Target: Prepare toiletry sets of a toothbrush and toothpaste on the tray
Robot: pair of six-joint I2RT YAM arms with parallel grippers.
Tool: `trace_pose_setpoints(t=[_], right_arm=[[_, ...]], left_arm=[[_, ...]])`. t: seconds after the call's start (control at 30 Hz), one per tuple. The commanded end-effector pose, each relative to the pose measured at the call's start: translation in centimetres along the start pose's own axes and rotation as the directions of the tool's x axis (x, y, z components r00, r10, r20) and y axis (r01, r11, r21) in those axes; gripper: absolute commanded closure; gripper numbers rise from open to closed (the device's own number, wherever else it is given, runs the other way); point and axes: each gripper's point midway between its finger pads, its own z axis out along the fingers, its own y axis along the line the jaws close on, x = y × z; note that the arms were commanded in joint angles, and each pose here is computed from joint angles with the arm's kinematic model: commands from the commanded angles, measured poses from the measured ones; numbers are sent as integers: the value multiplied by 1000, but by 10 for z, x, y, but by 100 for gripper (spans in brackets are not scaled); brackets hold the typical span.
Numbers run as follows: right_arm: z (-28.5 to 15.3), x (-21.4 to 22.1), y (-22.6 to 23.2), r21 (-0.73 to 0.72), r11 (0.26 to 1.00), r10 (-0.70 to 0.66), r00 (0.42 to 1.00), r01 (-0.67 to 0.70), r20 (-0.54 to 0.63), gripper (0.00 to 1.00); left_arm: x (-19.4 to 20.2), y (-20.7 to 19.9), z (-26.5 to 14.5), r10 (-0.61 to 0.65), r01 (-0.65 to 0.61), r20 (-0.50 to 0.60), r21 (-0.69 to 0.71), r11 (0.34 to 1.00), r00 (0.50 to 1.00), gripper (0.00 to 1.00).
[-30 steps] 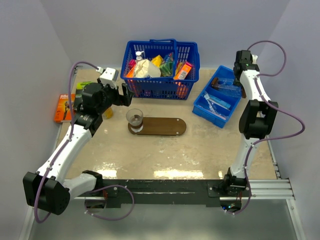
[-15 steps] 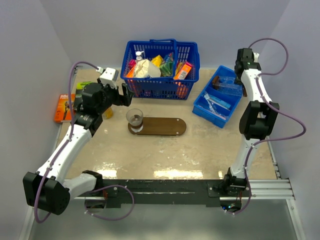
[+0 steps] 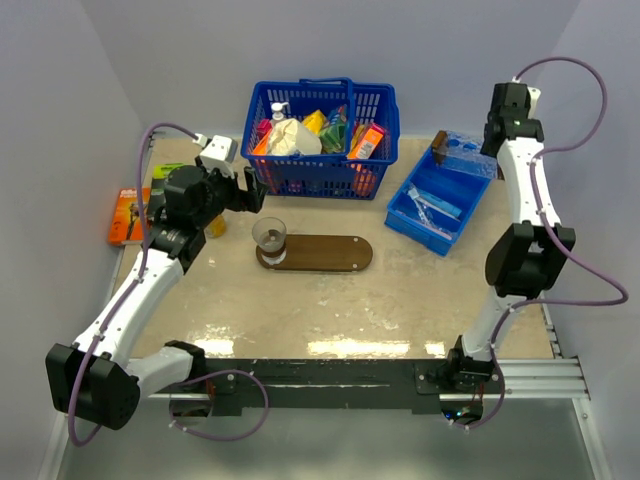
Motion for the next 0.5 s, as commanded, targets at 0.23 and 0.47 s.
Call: trace_pose_setpoints(t=[0.23, 0.47], right_arm=[[-82, -33, 15, -331, 937, 167, 975, -111, 147, 100], [-116, -16, 18, -438, 893, 179, 974, -104, 135, 100]], left_arm=[[-6, 1, 2, 13, -13, 31, -6, 1000, 999, 13], [-3, -1, 4, 10, -10, 19, 5, 1000, 1000, 13]])
